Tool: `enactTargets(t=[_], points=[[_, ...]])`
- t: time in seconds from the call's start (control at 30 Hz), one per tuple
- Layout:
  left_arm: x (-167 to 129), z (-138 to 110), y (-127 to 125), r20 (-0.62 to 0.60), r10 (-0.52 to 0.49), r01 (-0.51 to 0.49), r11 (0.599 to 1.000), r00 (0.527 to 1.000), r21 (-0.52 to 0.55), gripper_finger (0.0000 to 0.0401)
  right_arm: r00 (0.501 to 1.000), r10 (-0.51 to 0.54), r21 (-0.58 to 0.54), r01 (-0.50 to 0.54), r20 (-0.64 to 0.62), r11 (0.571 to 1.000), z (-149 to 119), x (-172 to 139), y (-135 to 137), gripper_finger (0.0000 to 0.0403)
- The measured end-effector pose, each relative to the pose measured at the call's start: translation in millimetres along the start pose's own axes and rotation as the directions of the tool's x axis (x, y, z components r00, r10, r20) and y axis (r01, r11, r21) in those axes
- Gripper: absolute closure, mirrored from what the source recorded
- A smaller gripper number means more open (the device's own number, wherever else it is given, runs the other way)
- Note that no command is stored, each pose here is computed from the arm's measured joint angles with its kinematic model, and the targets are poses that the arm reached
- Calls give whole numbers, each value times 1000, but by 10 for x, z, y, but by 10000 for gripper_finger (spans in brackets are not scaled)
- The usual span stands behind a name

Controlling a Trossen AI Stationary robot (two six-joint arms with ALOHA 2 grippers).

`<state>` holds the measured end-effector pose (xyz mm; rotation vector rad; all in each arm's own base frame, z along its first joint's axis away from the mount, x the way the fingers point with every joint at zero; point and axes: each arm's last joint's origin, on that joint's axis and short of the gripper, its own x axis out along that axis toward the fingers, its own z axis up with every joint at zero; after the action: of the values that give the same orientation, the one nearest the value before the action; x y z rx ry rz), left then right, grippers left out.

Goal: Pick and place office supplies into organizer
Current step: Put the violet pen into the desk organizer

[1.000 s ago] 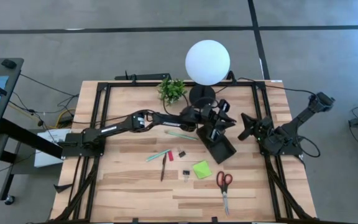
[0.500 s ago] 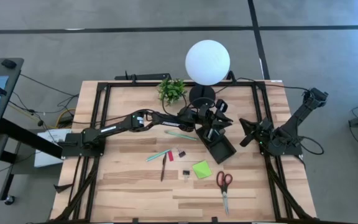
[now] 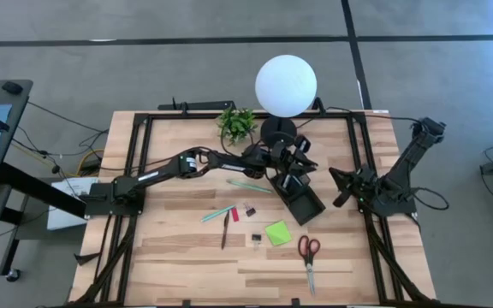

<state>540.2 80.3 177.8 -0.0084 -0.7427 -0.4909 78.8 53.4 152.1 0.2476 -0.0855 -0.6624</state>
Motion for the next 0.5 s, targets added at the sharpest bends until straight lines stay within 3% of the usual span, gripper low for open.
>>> enactTargets(t=[0.27, 0.5], points=[[-43, 338, -123, -69, 53, -45, 994, 996, 102, 376, 1000, -10, -15, 10, 3, 1000, -4, 10, -6, 403], [-229, 193, -429, -138, 215, -179, 956, 967, 231, 376, 999, -42, -4, 42, 11, 999, -1, 39, -16, 403]])
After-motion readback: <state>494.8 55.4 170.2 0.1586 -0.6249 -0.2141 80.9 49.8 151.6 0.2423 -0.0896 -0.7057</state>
